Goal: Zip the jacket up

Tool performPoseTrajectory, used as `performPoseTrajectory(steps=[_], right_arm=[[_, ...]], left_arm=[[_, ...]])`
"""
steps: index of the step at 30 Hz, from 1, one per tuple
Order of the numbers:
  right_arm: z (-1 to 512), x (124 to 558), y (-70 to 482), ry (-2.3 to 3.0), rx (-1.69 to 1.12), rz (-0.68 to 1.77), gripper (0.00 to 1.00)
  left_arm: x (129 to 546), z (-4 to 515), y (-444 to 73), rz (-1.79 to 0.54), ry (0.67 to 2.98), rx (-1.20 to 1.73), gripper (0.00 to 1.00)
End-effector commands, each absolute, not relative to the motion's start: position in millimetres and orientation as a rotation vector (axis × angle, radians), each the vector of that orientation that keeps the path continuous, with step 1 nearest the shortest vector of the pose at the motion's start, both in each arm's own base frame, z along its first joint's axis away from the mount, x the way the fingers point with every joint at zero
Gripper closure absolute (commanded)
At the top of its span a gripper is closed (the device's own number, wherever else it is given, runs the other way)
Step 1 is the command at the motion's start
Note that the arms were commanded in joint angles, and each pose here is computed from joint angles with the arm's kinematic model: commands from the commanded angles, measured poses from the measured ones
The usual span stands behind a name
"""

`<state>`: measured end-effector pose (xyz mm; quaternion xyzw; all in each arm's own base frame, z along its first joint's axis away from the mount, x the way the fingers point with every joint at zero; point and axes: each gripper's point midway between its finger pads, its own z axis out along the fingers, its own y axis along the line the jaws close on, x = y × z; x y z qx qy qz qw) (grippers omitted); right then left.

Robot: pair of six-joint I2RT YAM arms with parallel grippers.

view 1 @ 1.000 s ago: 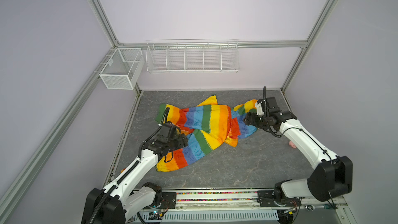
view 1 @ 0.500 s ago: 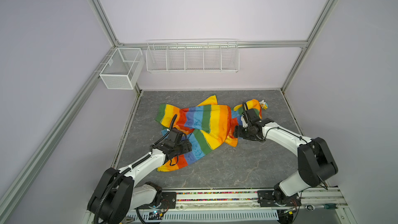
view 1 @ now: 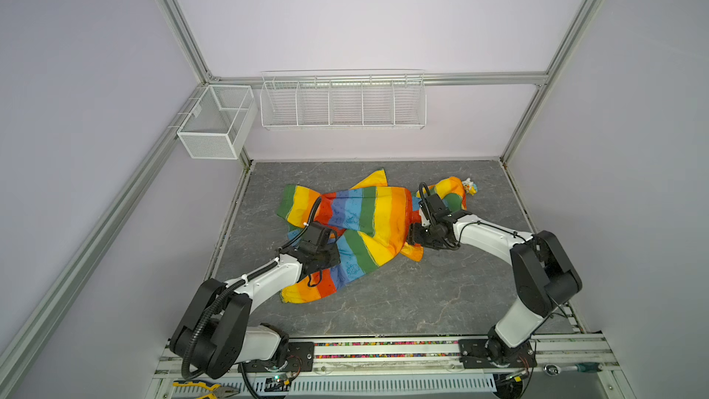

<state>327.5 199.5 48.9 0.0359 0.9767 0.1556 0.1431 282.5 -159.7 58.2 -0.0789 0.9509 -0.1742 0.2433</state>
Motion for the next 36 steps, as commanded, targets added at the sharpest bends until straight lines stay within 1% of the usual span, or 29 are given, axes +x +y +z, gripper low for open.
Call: performPoseTrajectory(steps=[1,6,10,15,18,23,26,28,29,31,32,34,36], right_arm=[[52.8,326.0,198.7,2.810,0.110,0.439,0.31],[60.0,320.3,198.3,2.789,0.077,0.443,0.31],[62.5,317.0,202.4,2.783,0.028,0.449,0.29],[59.2,314.5,212.1,2.786,-0.043,0.450,0.28],[55.2,315.4,217.6,2.796,-0.069,0.445,0.28],[50.8,318.1,235.1,2.806,-0.133,0.461,0.27],[46.9,320.0,243.1,2.817,-0.146,0.459,0.27],[45.9,321.3,247.6,2.817,-0.141,0.480,0.27],[45.2,321.7,247.5,2.820,-0.134,0.478,0.27],[47.2,321.9,245.3,2.819,-0.124,0.463,0.27],[49.5,322.0,242.7,2.815,-0.120,0.449,0.27],[57.0,321.3,236.0,2.795,-0.116,0.418,0.27],[65.5,320.8,230.2,2.774,-0.121,0.399,0.25]], left_arm=[[301.5,103.7,-149.0,-0.383,2.500,-0.204,1.00],[318.0,149.3,-142.3,-0.338,2.397,-0.159,1.00],[333.6,188.1,-131.4,-0.298,2.333,-0.148,1.00],[361.4,234.6,-114.5,-0.263,2.253,-0.163,1.00],[382.1,253.5,-110.6,-0.241,2.229,-0.159,1.00],[421.1,260.3,-117.5,-0.207,2.234,-0.138,1.00],[444.8,253.0,-120.1,-0.180,2.253,-0.144,1.00],[461.1,240.4,-113.1,-0.146,2.279,-0.185,1.00],[466.6,233.5,-108.4,-0.142,2.298,-0.217,0.94],[469.0,219.4,-97.5,-0.138,2.367,-0.285,0.69],[468.1,216.4,-96.6,-0.134,2.378,-0.292,0.62],[458.5,214.9,-95.6,-0.147,2.375,-0.288,0.51],[444.4,216.2,-94.0,-0.164,2.369,-0.278,0.45]])
